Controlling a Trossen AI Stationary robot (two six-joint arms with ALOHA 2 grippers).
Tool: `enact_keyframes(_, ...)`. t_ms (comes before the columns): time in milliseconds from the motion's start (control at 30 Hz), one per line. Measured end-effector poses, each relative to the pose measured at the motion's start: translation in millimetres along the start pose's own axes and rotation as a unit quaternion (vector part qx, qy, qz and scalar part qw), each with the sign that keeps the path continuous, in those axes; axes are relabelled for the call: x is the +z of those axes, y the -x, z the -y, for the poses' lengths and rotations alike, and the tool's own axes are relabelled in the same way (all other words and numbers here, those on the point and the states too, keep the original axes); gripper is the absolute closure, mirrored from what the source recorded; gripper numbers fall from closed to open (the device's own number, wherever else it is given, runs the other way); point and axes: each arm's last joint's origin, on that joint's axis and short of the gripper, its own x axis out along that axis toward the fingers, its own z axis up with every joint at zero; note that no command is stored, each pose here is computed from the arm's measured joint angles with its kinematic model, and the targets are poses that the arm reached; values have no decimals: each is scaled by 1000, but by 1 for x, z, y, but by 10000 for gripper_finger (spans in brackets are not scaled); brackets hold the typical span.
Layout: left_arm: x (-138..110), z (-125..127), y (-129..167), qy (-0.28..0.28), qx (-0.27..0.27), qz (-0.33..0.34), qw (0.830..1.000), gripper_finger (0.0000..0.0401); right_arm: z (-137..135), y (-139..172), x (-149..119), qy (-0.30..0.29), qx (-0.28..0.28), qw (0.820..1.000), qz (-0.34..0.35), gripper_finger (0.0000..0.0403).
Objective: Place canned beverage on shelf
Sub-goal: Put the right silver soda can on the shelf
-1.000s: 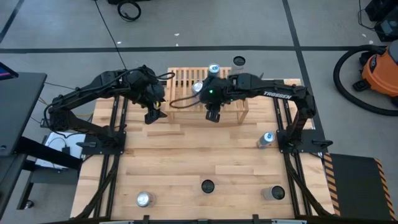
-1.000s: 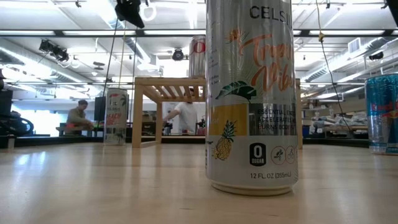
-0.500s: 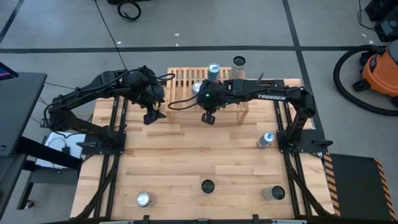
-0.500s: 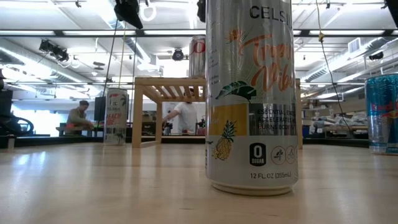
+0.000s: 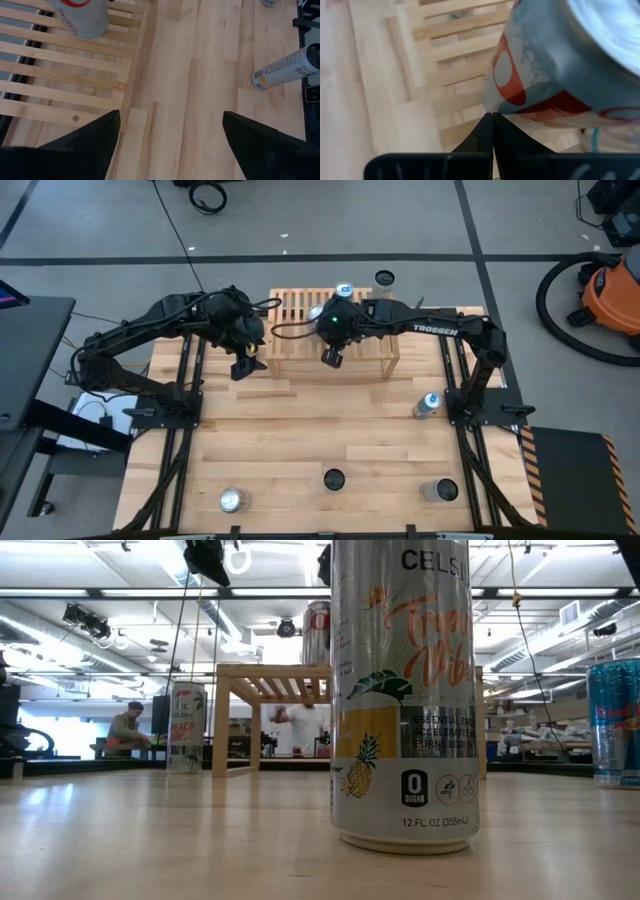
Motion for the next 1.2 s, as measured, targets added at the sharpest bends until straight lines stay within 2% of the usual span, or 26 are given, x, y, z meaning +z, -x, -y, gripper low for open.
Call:
enact_keyframes(200,0,0,0,0,0,0,1000,46,12,-4,4,-15,-10,1000,21,395)
enact_keyframes(500,0,0,0,-5,0,-2,1000,46,17,-17,3,-23,-6,1000,7,395)
enact_keyframes(1000,0,0,0,-13,0,-3,1000,46,-16,-2,1,-21,23,1000,2,395)
enact_keyframes(1133,2,-5,-2,-11,6,4,1000,46,-26,4,0,-9,4,1000,3,395)
enact_keyframes(1200,7,-11,-7,-27,13,12,999,46,-29,14,0,-4,-6,1000,10,395)
